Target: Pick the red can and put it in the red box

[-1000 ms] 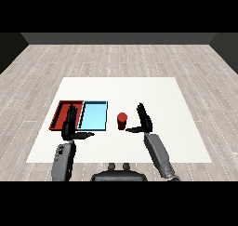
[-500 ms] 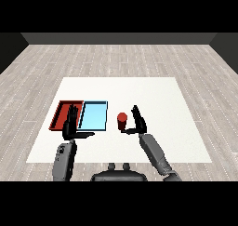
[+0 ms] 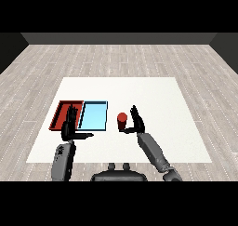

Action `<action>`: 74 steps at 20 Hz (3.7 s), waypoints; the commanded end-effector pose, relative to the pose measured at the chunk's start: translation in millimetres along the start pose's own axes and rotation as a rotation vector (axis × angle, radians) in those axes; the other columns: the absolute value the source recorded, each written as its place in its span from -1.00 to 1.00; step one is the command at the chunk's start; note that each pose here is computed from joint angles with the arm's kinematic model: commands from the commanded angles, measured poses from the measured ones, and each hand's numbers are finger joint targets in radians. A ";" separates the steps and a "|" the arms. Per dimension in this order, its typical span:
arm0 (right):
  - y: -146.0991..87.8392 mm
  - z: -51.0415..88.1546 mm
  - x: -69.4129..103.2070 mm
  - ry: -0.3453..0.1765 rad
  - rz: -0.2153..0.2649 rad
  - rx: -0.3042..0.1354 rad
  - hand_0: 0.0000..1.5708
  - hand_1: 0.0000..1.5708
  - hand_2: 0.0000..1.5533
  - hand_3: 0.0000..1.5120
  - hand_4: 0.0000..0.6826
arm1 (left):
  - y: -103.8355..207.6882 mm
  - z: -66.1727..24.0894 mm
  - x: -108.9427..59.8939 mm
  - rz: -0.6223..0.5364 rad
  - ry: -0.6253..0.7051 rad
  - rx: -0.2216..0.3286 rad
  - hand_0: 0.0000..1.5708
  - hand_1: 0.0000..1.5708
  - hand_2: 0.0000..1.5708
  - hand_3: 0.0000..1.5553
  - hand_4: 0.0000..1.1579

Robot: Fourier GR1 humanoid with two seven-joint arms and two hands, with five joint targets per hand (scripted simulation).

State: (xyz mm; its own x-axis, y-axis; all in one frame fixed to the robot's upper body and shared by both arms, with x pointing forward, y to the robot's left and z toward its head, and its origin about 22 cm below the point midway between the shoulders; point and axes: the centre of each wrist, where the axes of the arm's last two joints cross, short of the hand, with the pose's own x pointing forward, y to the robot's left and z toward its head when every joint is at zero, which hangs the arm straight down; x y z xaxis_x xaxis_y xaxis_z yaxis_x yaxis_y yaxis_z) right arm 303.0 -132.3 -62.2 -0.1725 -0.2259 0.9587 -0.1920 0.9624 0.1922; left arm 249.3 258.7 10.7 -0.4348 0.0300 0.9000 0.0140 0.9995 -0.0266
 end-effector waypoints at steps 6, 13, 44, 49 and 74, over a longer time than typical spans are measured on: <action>9.2 -12.7 -10.2 0.033 0.001 -0.008 -1.00 -1.00 -1.00 -1.00 -1.00 | 4.0 3.0 -13.2 -0.005 -0.010 -0.002 -1.00 -1.00 -1.00 -1.00 -1.00; 34.9 0.3 -9.7 0.022 -0.036 0.029 -1.00 -1.00 -1.00 -1.00 -1.00 | -4.4 -10.4 10.0 -0.010 -0.016 -0.011 -1.00 -1.00 -1.00 -1.00 -1.00; 36.8 -29.3 -16.5 0.181 0.152 -0.119 1.00 1.00 0.92 0.91 0.64 | 2.7 1.9 11.4 -0.025 -0.008 0.005 -1.00 -1.00 -1.00 -1.00 -1.00; 57.5 -41.5 2.9 0.198 0.175 -0.134 1.00 1.00 0.91 0.89 0.68 | -13.7 -1.7 -11.6 -0.036 -0.013 0.005 -1.00 -1.00 -1.00 -1.00 -1.00; 51.2 -36.1 78.9 -0.063 0.252 -0.128 1.00 1.00 0.90 0.86 0.79 | -39.3 -3.9 4.0 -0.038 -0.015 -0.077 -1.00 -1.00 -1.00 -1.00 -1.00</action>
State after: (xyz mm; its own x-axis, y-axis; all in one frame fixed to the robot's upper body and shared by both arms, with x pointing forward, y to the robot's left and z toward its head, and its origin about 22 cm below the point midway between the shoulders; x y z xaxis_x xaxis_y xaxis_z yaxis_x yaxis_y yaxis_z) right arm 324.5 -97.9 10.5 -0.2010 0.0042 0.9796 -0.0193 0.9998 -0.0083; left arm 252.3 235.3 12.6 -0.4515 -0.0100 0.8922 0.0430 0.9985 0.0330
